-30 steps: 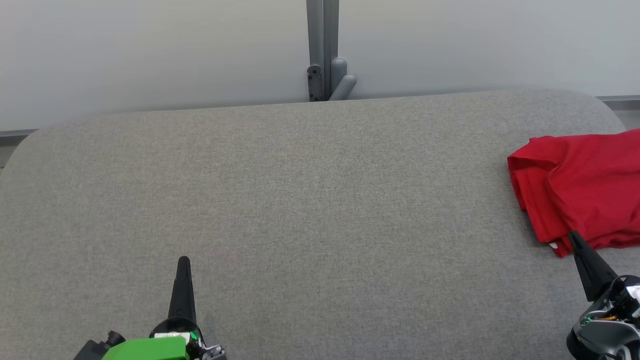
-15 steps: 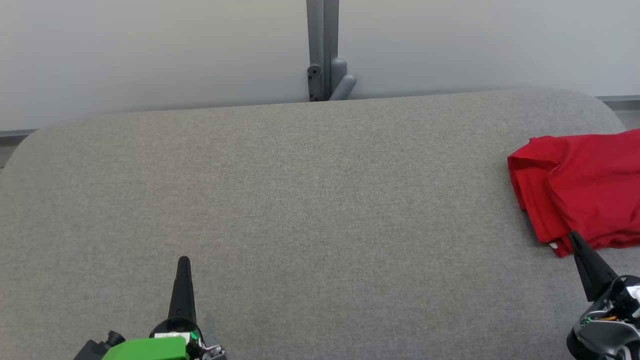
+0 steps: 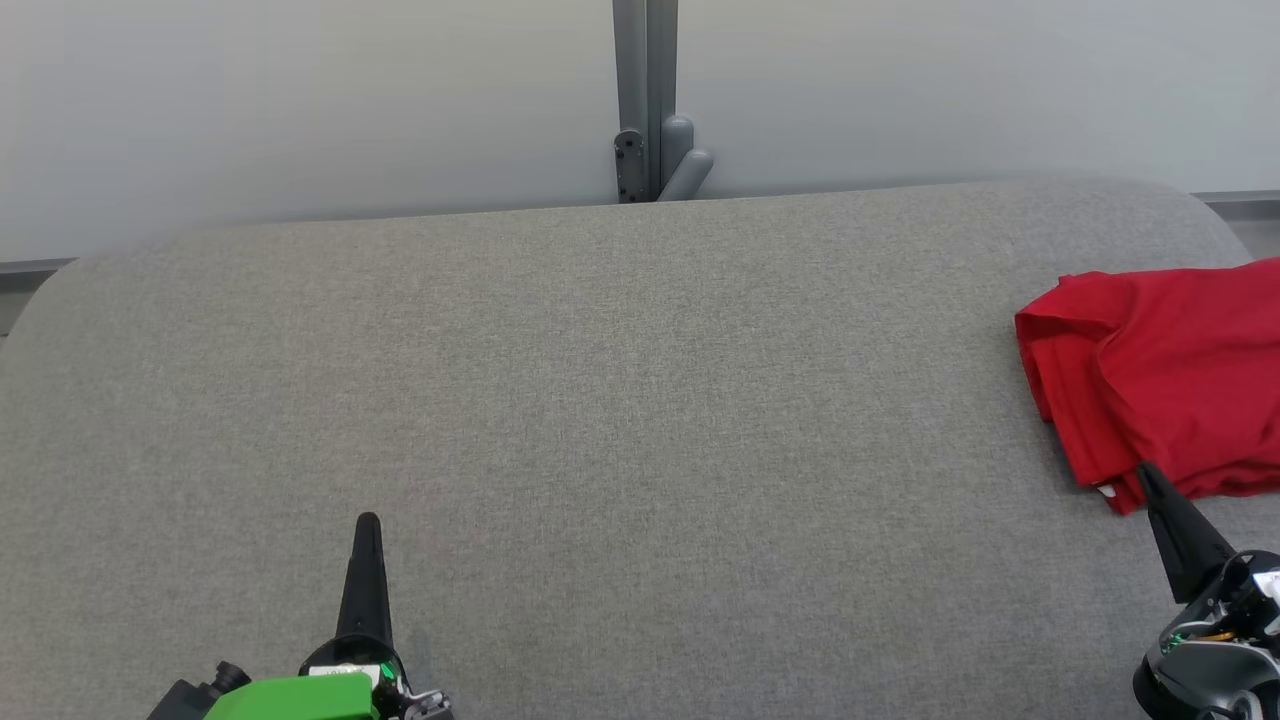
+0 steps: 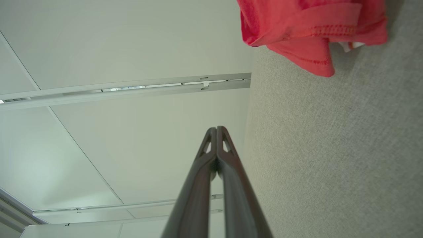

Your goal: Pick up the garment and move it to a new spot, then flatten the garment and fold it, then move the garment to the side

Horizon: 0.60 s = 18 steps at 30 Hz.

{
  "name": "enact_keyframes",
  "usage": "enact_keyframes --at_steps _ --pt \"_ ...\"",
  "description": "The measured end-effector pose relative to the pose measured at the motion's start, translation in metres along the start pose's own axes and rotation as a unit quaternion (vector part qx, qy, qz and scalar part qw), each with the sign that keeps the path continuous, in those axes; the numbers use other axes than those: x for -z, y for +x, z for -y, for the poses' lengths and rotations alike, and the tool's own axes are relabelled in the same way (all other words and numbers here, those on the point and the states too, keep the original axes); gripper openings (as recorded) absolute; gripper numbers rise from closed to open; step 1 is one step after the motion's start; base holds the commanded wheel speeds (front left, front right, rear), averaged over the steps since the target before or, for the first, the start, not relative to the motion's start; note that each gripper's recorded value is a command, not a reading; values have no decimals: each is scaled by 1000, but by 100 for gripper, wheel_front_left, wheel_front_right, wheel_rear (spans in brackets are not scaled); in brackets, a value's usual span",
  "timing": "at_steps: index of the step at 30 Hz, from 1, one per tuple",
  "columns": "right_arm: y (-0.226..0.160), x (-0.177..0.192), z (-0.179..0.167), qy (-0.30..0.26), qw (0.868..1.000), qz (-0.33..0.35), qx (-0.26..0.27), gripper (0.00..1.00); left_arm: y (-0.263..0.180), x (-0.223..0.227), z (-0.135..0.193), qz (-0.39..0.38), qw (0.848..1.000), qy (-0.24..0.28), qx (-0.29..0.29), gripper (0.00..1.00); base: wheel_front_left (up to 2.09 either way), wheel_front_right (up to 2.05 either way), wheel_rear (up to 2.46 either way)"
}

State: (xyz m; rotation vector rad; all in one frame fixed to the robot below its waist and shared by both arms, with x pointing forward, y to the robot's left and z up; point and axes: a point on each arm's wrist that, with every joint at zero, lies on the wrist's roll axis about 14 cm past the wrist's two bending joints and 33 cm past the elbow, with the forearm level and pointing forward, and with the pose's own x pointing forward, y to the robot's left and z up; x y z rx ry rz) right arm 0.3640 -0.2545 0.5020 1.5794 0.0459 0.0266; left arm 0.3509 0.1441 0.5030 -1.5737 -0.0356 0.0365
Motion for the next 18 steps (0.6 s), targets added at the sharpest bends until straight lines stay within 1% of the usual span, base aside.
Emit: enact_keyframes --at_steps 18 --pt "0 0 -1 0 1000 0 -1 0 0 0 0 0 1000 0 0 0 0 0 0"
